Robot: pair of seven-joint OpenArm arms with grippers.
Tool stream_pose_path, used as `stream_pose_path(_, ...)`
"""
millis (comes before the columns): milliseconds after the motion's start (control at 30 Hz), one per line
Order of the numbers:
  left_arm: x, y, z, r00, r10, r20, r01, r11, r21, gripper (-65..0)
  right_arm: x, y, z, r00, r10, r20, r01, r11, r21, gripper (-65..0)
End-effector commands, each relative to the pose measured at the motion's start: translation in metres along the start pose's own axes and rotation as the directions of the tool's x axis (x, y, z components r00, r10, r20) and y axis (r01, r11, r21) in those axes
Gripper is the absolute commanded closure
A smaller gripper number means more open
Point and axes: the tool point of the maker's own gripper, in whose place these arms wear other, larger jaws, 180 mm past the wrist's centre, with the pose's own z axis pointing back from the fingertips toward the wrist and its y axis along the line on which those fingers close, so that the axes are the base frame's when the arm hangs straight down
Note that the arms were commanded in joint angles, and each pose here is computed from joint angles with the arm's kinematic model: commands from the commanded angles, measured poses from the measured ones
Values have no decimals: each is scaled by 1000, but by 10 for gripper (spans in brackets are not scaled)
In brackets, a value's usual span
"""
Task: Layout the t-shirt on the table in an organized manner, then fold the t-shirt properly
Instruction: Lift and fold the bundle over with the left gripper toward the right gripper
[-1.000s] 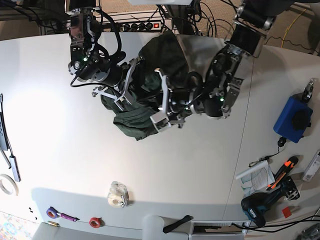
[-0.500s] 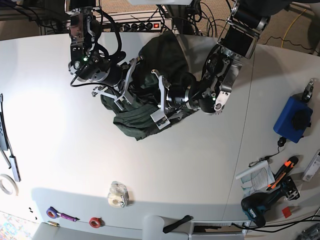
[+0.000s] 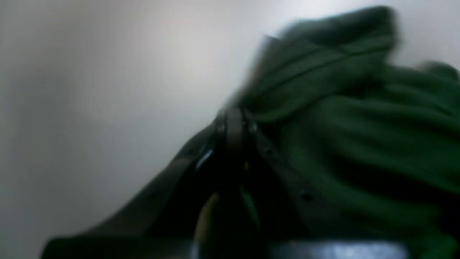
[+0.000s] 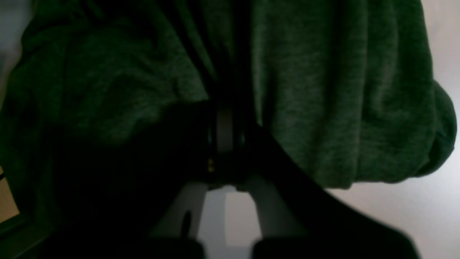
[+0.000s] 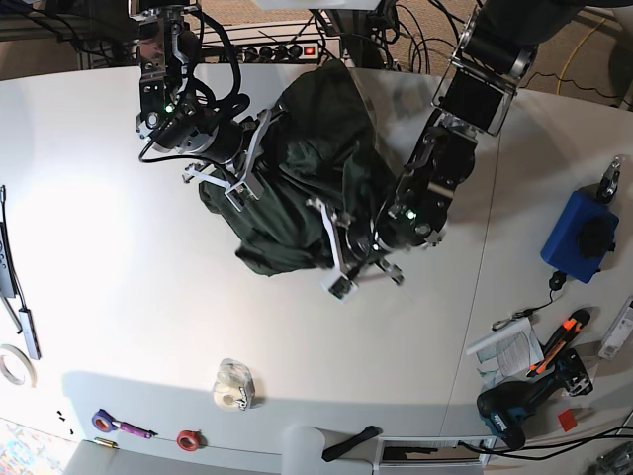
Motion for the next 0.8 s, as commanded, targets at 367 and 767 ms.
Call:
stream_pose_path(367,55,-106,37,992,46,120,36,797,-603,0,-4,-1,2,1000,5,-22,-5,1000,-7,0)
stream_pose_path(767,24,-128,-23,994,-98,50,110,871,-480,0,-4,-1,2,1000,5,-21,-5,1000,-7,0)
